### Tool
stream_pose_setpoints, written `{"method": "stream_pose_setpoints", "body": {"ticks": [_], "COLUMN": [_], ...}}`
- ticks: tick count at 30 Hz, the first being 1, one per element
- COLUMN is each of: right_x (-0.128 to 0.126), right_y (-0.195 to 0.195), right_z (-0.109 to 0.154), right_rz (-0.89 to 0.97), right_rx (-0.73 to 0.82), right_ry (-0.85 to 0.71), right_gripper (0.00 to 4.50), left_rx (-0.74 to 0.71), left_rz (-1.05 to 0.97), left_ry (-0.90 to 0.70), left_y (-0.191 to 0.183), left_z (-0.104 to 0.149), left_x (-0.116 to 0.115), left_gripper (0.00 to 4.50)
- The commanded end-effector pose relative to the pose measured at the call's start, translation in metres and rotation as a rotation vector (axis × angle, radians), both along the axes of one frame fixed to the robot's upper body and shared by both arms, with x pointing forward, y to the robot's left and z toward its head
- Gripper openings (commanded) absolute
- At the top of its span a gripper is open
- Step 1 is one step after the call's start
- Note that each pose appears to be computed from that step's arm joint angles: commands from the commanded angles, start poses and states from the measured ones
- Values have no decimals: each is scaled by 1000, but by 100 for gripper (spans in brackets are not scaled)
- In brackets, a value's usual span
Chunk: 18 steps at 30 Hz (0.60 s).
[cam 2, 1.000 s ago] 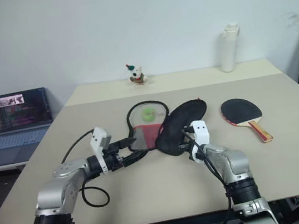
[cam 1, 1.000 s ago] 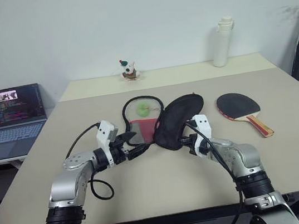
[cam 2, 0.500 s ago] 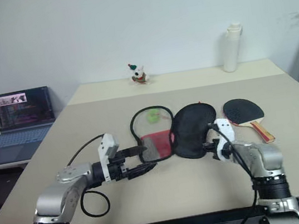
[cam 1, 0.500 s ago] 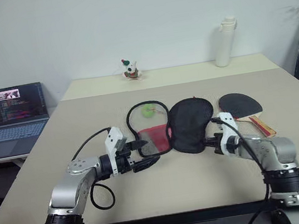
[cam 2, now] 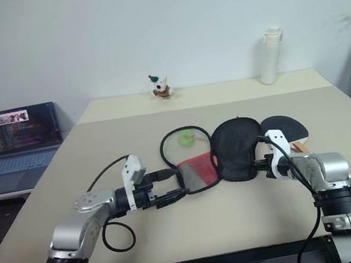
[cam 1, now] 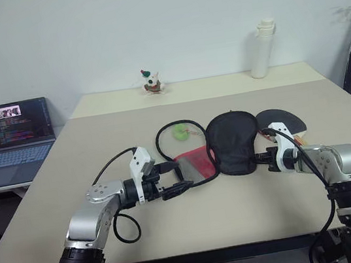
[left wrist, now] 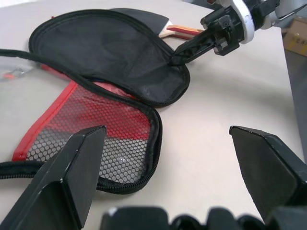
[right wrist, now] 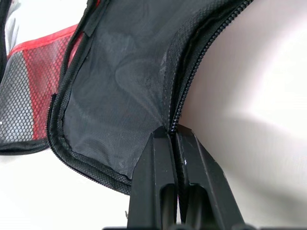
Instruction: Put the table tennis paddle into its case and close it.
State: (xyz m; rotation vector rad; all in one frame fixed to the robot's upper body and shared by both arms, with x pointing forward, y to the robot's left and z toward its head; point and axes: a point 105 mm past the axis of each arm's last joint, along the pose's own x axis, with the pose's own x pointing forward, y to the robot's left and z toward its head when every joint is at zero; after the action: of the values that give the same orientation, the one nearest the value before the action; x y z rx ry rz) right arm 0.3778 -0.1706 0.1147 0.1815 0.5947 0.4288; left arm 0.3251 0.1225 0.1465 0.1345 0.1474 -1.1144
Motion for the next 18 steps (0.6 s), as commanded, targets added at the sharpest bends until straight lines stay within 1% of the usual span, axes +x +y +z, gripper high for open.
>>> {"method": "stream_pose_setpoints", "body": {"ticks": [1, 6, 7, 8, 9, 10, 11, 14, 15, 18], "right_x": [9, 12, 12, 11, 9, 7, 5, 0, 0, 4], "right_y": [-4, -22, -25, -28, -31, -31, -31, -44, -48, -72], "right_z": [17, 27, 30, 34, 39, 44, 50, 62, 63, 60], "right_rz": [-13, 6, 12, 22, 38, 59, 79, 75, 61, 0], "right_rx": [-28, -154, -165, -177, -181, -169, -155, -156, -160, -234], "right_ry": [-88, -182, -197, -215, -239, -259, -278, -334, -341, -346], "right_gripper": [99, 273, 303, 343, 371, 415, 445, 445, 445, 445], "left_rx": [-2, -3, -2, 0, 2, 4, 5, 16, 15, 25], "left_rz": [2, 29, 34, 39, 45, 50, 56, 91, 98, 89], "left_ry": [-48, -59, -60, -62, -64, -66, -69, -102, -110, -143], "left_y": [-2, 2, 2, 3, 4, 4, 5, 5, 4, -1], "left_z": [9, 8, 8, 8, 7, 7, 7, 11, 13, 21], "left_x": [2, 3, 3, 3, 4, 4, 4, 10, 12, 14], "left_gripper": [450, 450, 450, 450, 450, 450, 450, 450, 450, 450]}}
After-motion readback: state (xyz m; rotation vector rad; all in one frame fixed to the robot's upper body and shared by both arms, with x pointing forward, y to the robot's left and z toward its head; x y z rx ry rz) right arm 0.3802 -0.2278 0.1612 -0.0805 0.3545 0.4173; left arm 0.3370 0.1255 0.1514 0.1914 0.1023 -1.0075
